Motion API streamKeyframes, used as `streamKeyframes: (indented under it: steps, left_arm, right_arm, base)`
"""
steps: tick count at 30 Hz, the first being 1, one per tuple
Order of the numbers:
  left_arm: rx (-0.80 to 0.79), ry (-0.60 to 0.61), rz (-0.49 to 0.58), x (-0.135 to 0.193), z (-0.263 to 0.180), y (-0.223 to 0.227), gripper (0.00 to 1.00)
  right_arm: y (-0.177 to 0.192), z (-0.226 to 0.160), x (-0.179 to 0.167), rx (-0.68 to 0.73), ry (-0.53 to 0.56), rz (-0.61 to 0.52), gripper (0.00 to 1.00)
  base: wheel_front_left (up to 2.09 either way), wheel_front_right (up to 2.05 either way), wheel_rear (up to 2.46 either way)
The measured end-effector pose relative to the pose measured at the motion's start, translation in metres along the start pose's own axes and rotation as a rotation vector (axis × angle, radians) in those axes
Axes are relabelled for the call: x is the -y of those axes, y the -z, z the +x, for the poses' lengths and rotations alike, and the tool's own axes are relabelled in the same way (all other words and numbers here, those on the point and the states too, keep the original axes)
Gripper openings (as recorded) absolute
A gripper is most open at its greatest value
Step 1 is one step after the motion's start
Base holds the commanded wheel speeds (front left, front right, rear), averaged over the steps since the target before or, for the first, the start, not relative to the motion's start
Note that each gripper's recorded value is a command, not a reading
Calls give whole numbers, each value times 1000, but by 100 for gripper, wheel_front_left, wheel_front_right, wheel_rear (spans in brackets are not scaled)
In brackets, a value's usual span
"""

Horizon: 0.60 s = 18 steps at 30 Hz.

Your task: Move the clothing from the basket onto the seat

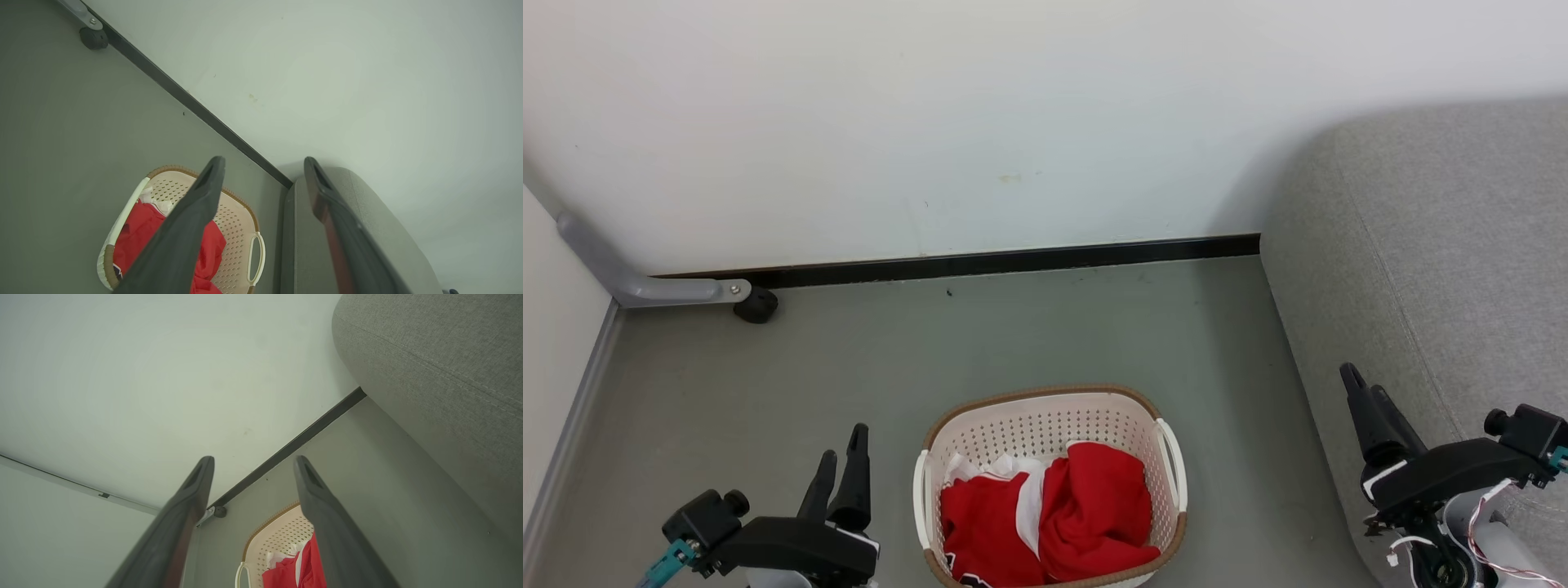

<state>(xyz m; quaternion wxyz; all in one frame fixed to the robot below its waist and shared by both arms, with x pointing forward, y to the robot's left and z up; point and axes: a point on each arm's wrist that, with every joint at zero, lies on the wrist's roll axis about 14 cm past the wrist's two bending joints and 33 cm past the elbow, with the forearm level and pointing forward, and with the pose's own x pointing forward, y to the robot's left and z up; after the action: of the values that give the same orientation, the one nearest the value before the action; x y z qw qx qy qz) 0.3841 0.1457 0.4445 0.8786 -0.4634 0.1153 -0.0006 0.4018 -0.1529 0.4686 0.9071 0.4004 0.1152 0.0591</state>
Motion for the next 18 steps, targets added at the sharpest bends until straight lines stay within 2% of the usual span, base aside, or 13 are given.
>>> streamKeyframes:
  steps: [18]
  left_arm:
    - [-30,61,412,14,3,12,100]
  right_arm:
    - [11,8,-1,-55,-36,-351,100]
  base:
    - [0,0,0]
